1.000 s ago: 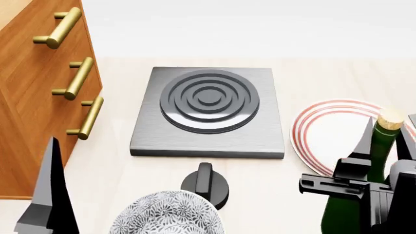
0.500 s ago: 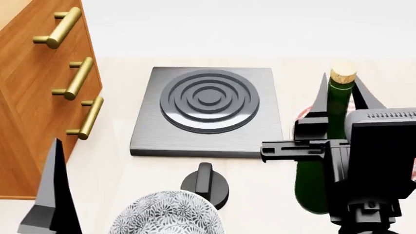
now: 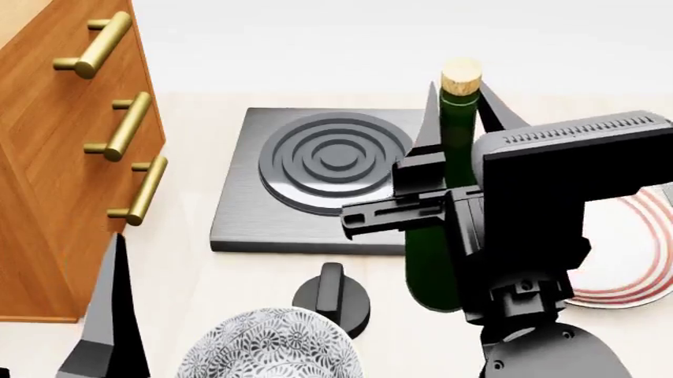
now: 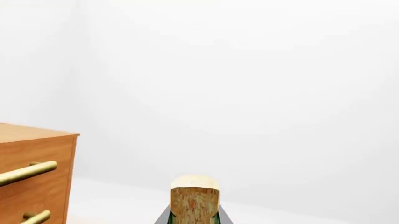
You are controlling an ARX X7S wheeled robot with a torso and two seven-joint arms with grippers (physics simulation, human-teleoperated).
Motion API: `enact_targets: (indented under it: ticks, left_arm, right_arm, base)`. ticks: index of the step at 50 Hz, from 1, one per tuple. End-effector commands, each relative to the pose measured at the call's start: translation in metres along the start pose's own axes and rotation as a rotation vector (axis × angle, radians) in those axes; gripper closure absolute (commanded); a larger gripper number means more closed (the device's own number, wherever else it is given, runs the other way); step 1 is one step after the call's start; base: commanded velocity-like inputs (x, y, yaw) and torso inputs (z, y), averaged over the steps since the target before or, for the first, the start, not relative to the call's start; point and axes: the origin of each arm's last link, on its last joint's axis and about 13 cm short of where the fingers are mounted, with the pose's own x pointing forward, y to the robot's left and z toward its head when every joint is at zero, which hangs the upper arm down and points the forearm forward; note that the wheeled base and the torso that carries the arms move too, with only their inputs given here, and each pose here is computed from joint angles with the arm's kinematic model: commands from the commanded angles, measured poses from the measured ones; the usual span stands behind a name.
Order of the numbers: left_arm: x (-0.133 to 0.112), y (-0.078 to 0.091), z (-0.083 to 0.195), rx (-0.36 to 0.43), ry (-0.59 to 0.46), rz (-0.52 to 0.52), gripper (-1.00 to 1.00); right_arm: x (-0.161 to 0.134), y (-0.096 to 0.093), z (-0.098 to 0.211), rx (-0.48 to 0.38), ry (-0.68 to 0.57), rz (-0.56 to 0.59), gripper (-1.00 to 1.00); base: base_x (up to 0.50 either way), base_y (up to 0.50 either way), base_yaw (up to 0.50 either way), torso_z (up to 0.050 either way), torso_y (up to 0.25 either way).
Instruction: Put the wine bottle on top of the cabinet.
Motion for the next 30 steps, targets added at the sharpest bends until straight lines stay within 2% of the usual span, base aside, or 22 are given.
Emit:
enact_targets:
  ticks: [1,4,9,19,26,30]
  left_arm:
    - [-0.001,-0.006,-0.003,-0.012,0.012,-0.035,-1.0]
    - [-0.002,-0.009,-0.005,-0.017,0.023,-0.058,-1.0]
    - [-0.003,-0.011,-0.005,-0.025,0.02,-0.09,-1.0]
    - [-0.005,-0.017,-0.008,-0.022,0.043,-0.16,-1.0]
    - [-0.004,-0.026,-0.01,-0.033,0.065,-0.216,-1.0]
    - [-0.003,-0.04,-0.019,-0.044,0.095,-0.284,-1.0]
  right_arm:
    - [0.005,0.007,0.005,0.04,-0.024,0.042,1.0]
    - [0.005,0.009,0.006,0.084,-0.028,0.056,1.0]
    - [0.005,0.012,0.008,0.106,-0.033,0.076,1.0]
    - [0.005,0.013,0.006,0.109,-0.033,0.088,1.0]
    - [0.006,0.013,0.01,0.103,-0.038,0.091,1.0]
    - [0.007,0.013,0.011,0.107,-0.042,0.091,1.0]
  base:
    - [0.0,0.0,0.0,0.0,0.0]
    - [0.0,0.0,0.0,0.0,0.0]
    - [0.0,0.0,0.0,0.0,0.0]
    - [0.0,0.0,0.0,0.0,0.001]
    - [0.0,0.0,0.0,0.0,0.0]
    - [0.0,0.0,0.0,0.0,0.003]
